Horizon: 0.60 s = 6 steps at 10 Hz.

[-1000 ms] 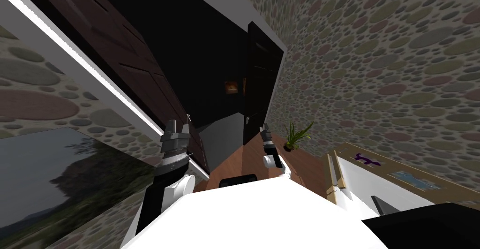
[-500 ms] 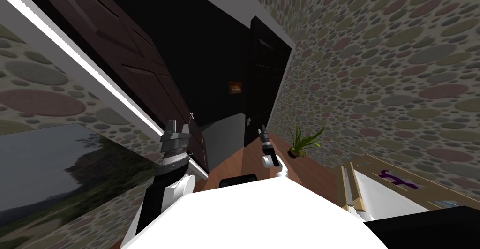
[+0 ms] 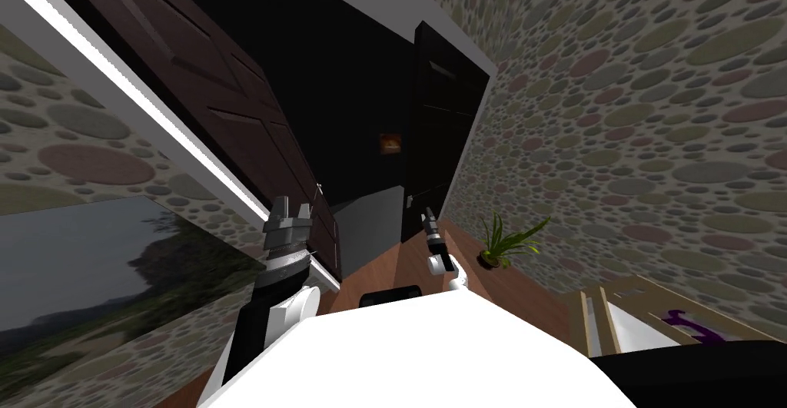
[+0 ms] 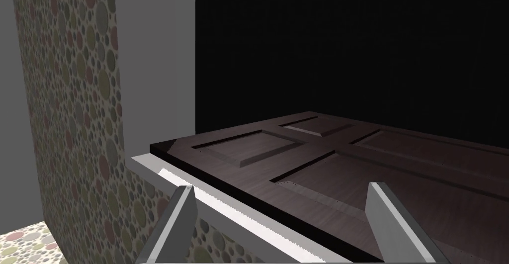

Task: Push the door open

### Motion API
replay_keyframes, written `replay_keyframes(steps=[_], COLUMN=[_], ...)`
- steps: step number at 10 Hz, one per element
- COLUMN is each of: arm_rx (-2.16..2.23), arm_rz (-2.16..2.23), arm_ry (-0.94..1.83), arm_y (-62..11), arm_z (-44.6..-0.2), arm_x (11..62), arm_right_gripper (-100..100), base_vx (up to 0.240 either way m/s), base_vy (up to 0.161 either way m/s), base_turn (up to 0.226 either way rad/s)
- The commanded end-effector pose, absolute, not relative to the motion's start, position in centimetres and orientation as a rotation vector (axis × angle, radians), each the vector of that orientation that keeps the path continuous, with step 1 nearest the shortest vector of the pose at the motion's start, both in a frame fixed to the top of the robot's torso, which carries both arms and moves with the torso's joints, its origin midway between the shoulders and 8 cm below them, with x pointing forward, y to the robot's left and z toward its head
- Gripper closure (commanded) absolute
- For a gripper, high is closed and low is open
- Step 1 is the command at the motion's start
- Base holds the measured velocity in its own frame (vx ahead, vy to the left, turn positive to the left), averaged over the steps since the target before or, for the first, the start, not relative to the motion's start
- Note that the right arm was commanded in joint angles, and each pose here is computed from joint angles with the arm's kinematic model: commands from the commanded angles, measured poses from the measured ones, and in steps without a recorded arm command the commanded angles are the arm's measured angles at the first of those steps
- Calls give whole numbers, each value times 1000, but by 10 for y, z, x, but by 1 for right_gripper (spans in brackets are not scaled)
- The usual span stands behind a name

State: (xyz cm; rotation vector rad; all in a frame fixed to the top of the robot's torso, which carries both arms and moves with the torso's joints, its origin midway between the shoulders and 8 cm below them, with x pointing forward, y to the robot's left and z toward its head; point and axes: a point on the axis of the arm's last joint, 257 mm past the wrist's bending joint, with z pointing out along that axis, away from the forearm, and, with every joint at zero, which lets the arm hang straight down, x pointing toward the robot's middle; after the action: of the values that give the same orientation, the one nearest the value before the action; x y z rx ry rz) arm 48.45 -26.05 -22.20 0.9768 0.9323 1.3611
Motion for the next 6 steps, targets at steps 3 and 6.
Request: replay_keyframes(steps=[3,6], arm_rx=[1002,1021], arm_rz=[1346,1335], arm_ry=[968,1000], arm_y=[-259,-255], arm_z=[-244,-263], arm_x=[491,497], arm_right_gripper=[-100,-100], base_vx=[50,32], base_vy=[-122,-95], base_turn=[132,132])
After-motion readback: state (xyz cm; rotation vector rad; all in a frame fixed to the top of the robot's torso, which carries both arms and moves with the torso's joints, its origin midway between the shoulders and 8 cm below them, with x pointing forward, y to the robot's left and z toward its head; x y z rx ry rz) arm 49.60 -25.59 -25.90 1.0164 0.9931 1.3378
